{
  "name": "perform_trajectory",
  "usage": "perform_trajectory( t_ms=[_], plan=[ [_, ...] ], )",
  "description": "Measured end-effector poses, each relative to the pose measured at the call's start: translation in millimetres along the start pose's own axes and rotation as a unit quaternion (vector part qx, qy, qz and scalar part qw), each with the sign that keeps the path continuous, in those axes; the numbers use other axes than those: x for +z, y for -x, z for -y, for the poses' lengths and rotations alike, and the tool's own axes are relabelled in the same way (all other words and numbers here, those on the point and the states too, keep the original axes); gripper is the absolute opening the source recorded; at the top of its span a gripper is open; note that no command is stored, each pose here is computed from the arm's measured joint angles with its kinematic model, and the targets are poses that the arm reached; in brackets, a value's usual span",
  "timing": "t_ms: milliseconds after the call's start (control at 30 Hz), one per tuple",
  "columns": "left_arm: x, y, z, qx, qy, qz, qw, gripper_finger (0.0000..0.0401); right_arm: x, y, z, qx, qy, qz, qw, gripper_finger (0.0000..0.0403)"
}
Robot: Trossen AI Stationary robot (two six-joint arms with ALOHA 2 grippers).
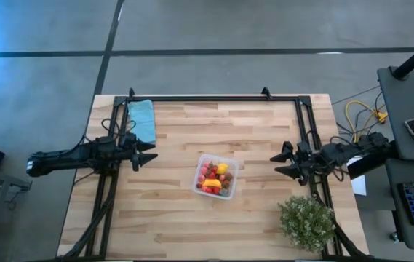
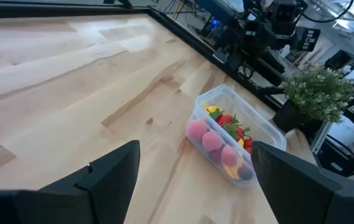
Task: Pick and placing Produce into tupperware
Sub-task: Return to Home Position
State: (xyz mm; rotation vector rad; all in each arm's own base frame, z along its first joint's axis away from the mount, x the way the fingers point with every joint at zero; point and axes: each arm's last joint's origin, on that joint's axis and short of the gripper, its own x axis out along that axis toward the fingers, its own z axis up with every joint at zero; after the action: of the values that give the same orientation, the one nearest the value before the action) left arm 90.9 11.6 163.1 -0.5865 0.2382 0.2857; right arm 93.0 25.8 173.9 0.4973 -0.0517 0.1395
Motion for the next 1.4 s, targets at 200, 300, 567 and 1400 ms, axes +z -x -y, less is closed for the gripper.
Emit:
perform_trajectory(
  t_ms=[200,300,567,1400],
  plan=[
    [-0.3,-0.5,-0.1,0.002,-0.001,-0.002,1.0,0.0293,-3.9,-0.4,1.9,-0.01,0.009,-0.021,1.0,0.0233],
    [0.3,-0.9,0.3,-0.002,0.0,0.002,1.0,0.0293,-3.9,-0.3,1.9,-0.01,0.01,-0.021,1.0,0.0233],
    [0.3,-0.9,0.3,-0.002,0.0,0.003,1.0,0.0293,-4.0,-0.3,2.0,-0.011,0.011,-0.021,1.0,0.0233],
    [0.4,-0.9,0.4,-0.002,0.0,0.003,1.0,0.0293,-4.0,-0.3,1.9,-0.01,0.011,-0.022,1.0,0.0233]
  ],
)
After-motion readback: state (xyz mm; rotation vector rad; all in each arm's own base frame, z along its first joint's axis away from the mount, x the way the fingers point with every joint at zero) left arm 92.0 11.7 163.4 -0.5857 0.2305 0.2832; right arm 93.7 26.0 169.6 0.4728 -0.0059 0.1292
